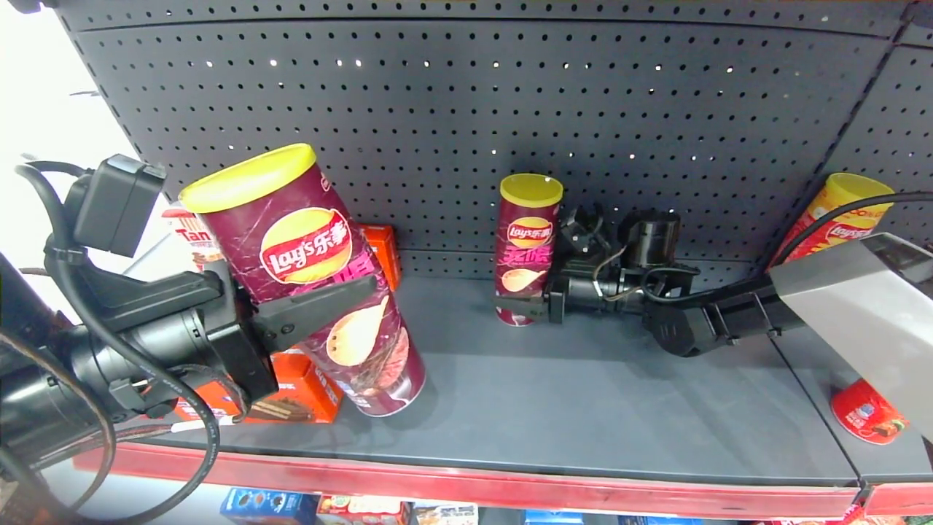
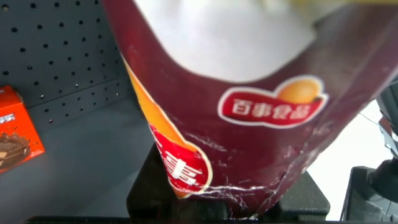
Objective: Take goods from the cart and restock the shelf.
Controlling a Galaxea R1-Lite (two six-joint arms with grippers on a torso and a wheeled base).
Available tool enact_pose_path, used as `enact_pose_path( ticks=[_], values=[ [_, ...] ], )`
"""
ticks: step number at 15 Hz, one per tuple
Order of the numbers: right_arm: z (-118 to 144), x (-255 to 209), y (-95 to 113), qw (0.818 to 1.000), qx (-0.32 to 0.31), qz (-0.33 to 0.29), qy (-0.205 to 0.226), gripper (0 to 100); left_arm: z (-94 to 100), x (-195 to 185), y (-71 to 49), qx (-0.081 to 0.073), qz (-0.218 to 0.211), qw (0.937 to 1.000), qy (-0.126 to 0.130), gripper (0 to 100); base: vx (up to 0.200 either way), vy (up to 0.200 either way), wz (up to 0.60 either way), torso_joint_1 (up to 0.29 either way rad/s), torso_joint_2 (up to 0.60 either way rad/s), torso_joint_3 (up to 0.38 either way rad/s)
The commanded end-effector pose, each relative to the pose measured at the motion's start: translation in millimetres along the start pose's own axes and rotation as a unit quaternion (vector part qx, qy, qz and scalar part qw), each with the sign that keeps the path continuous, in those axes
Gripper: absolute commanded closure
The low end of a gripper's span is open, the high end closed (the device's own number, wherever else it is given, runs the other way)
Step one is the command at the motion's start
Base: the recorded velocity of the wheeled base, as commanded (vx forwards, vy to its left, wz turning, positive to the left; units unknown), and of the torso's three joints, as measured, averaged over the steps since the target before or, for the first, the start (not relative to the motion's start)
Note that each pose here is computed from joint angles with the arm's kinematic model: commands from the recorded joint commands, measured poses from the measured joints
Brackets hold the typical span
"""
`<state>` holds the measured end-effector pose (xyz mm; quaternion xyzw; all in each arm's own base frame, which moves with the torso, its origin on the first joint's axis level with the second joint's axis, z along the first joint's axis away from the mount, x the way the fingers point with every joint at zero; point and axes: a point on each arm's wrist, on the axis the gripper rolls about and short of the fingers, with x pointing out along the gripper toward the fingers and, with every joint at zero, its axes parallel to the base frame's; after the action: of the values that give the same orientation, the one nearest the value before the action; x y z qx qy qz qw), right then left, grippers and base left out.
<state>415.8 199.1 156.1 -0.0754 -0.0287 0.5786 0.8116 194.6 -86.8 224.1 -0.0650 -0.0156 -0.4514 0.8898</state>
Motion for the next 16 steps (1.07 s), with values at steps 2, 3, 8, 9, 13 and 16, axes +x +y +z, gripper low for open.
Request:
enact_pose_path(
  ticks=[2, 3, 8, 9, 13, 16],
  values=[
    [-10, 10, 0, 1.0, 0.004, 0.003, 0.003, 0, -0.2, -2, 2.2, 0.0, 0.007, 1.0, 0.0, 100, 0.0, 0.0, 0.0, 0.0, 0.0, 0.0],
    [-10, 11, 1, 1.0, 0.005, 0.005, 0.003, 0, -1.3, -3, 3.0, -0.001, 0.009, 1.0, 0.002, 100, 0.0, 0.0, 0.0, 0.0, 0.0, 0.0],
    [-11, 10, -1, 1.0, 0.0, -0.007, 0.002, 100, -1.2, -4, 2.5, 0.001, 0.009, 1.0, -0.002, 100, 0.0, 0.0, 0.0, 0.0, 0.0, 0.0],
    [-6, 7, 0, 1.0, -0.003, -0.008, -0.001, 100, -1.5, -4, 2.4, 0.001, 0.009, 1.0, -0.002, 100, 0.0, 0.0, 0.0, 0.0, 0.0, 0.0],
    [13, -18, 17, 1.0, -0.007, -0.008, -0.007, 100, -5.2, -6, 2.3, -0.002, 0.01, 0.9999, 0.003, 100, 0.0, 0.0, 0.0, 0.0, 0.0, 0.0],
    [26, -44, 42, 1.0, -0.009, 0.007, -0.011, 100, -3.4, -12, -2.6, 0.001, 0.01, 1.0, -0.002, 100, 0.0, 0.0, 0.0, 0.0, 0.0, 0.0]
  ],
)
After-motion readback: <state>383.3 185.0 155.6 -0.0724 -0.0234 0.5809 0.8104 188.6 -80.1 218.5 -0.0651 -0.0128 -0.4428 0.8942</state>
